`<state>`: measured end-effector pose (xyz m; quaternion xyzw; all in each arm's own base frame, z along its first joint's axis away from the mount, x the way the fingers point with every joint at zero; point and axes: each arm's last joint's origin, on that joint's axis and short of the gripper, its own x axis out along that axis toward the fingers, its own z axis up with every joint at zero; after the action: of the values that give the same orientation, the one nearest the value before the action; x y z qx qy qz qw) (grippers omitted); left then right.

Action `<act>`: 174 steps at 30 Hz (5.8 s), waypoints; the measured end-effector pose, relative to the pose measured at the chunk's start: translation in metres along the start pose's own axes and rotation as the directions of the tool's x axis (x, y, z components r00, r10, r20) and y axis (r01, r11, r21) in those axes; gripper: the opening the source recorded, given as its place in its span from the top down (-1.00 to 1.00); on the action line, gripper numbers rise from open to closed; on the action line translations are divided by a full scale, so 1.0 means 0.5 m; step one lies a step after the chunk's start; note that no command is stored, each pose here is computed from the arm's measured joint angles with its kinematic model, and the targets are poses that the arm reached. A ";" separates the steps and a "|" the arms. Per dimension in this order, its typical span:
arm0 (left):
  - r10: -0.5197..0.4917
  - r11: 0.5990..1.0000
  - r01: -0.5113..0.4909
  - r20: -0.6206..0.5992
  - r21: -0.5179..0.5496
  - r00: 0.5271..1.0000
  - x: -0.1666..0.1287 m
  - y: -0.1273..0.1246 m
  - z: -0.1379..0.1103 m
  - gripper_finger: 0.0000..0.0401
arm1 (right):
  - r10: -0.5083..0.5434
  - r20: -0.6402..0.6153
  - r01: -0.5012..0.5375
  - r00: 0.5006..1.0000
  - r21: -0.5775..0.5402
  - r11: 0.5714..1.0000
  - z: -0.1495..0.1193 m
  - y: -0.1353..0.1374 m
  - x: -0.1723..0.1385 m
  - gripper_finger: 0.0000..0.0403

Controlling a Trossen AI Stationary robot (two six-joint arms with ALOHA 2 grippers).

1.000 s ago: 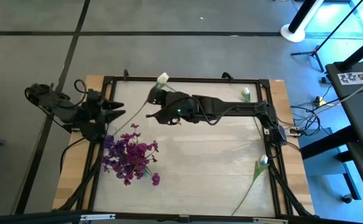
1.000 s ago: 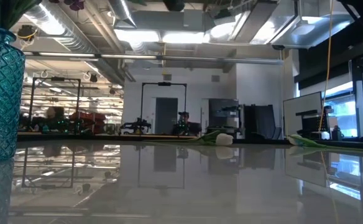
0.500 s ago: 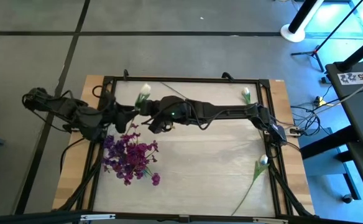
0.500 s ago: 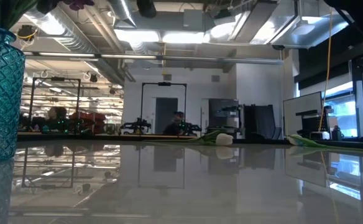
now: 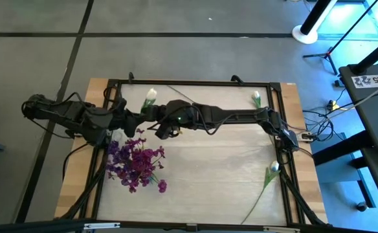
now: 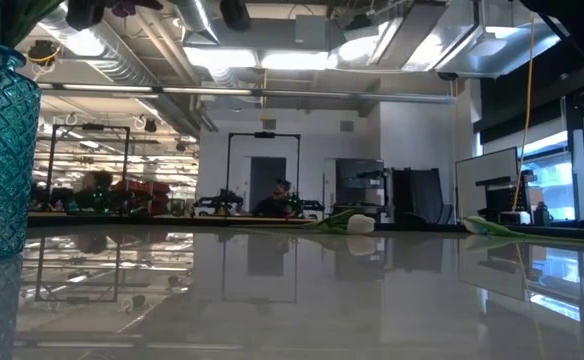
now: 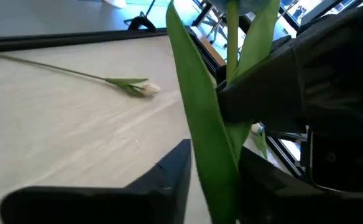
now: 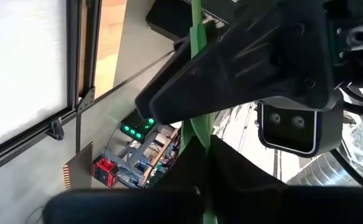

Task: Sort flowers into vase by color
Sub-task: Put the center white flower into the transparent vase

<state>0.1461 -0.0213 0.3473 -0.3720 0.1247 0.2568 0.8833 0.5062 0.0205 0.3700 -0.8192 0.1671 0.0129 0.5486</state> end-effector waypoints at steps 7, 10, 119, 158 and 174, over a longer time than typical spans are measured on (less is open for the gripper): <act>0.029 0.998 -0.030 0.019 0.053 0.999 0.003 0.006 0.006 0.95 | -0.012 0.032 0.012 0.999 0.011 1.000 0.004 -0.001 -0.001 0.61; 0.042 0.994 -0.048 0.065 0.101 0.997 -0.004 0.010 0.012 0.96 | -0.055 0.002 0.054 0.998 0.073 0.996 -0.001 -0.010 -0.001 0.35; -0.461 0.821 0.504 -0.210 0.268 0.862 -0.201 0.263 -0.040 0.47 | 0.151 -0.709 0.723 0.689 0.685 -0.084 0.106 -0.192 -0.310 -0.45; -0.056 0.868 0.313 -0.549 0.387 0.834 -0.241 0.214 0.017 -0.07 | 0.821 -0.013 0.592 0.571 0.700 -0.401 -0.106 0.263 -0.069 -0.43; 0.057 0.906 0.182 -0.534 0.383 0.843 -0.217 0.194 0.016 -0.06 | 0.878 0.226 0.589 0.423 0.667 -0.456 -0.191 0.537 -0.063 0.13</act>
<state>0.0025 0.0027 0.3400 -0.2342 0.4048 0.0807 0.8802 0.3838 -0.1496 0.1741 0.2751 0.5357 -0.3487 0.7182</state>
